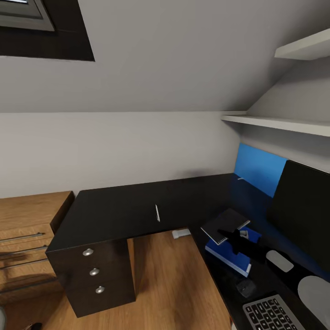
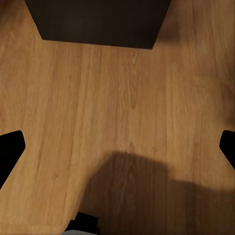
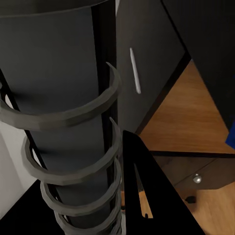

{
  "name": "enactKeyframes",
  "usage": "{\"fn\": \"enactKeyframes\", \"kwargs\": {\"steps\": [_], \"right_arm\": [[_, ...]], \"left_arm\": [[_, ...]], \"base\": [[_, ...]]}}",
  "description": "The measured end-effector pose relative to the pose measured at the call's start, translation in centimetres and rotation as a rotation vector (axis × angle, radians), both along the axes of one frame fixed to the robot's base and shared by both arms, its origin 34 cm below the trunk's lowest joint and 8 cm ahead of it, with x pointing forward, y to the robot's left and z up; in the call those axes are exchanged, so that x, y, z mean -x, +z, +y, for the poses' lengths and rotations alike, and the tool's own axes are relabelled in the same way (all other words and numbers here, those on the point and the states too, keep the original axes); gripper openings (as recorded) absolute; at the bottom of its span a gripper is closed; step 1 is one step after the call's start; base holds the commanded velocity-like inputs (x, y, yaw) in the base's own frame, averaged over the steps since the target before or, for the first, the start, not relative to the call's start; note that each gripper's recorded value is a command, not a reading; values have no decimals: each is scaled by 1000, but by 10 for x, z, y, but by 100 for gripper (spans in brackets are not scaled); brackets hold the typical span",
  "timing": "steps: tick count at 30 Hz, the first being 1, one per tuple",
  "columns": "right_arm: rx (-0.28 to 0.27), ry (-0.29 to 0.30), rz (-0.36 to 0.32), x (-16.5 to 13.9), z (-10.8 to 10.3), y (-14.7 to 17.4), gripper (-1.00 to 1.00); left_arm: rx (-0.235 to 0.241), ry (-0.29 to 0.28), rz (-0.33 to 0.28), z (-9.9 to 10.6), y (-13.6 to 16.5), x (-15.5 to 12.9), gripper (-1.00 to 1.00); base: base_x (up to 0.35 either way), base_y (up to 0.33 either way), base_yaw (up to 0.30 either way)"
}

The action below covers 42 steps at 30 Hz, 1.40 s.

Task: In the bedroom, organize the workspace by keeping the computer under the desk, ensuring the monitor is on the desk, placing the keyboard on the desk next to the monitor, placing the mouse on the desk next to the keyboard, moving the folder from the swivel chair onto the desk next to the mouse, stacking the notebook on top of the folder with the pen on top of the notebook, and positioning the swivel chair next to the desk.

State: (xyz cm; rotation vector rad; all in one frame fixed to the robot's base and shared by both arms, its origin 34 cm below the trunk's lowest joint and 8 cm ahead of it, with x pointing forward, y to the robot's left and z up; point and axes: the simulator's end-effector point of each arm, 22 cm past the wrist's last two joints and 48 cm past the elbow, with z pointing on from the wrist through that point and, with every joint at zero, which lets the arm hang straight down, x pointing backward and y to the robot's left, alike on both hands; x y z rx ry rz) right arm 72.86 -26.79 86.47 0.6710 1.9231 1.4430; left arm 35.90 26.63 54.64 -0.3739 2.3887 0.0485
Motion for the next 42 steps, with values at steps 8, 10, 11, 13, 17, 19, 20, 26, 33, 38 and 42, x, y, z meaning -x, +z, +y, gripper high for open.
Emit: {"fn": "enactKeyframes", "kwargs": {"steps": [8,10,11,13,17,19,20,26,33,38,42], "right_arm": [[4,-7,9,1,-3,-4,-100],[4,-9,10,1,-4,-4,-100],[5,-10,10,1,-4,-5,-100],[5,-10,10,1,-4,-5,-100],[6,-11,10,1,-4,-5,-100],[6,-11,10,1,-4,-5,-100],[6,-8,8,1,-3,-4,-100],[6,-6,10,1,-3,-5,-100],[8,-11,11,1,-5,-5,-100],[11,-15,15,1,-7,-7,-100],[15,-28,30,3,-13,-13,-100]], "left_arm": [[-1,0,-1,1,0,0,100],[-1,0,0,1,0,0,100],[-1,0,-1,1,0,0,100],[-1,0,0,1,0,0,100],[-1,0,0,1,0,0,100],[-1,0,0,1,0,0,100],[-1,0,0,1,0,0,100],[0,0,0,0,0,0,100],[-1,0,-1,1,0,0,100],[-1,1,-1,1,0,0,100],[-1,0,0,1,0,0,100]], "base": [[3,0,0],[0,0,0],[0,0,0],[0,0,0],[0,0,0],[0,0,0],[0,0,0],[0,0,0],[0,0,0],[0,0,0],[0,0,0]]}}
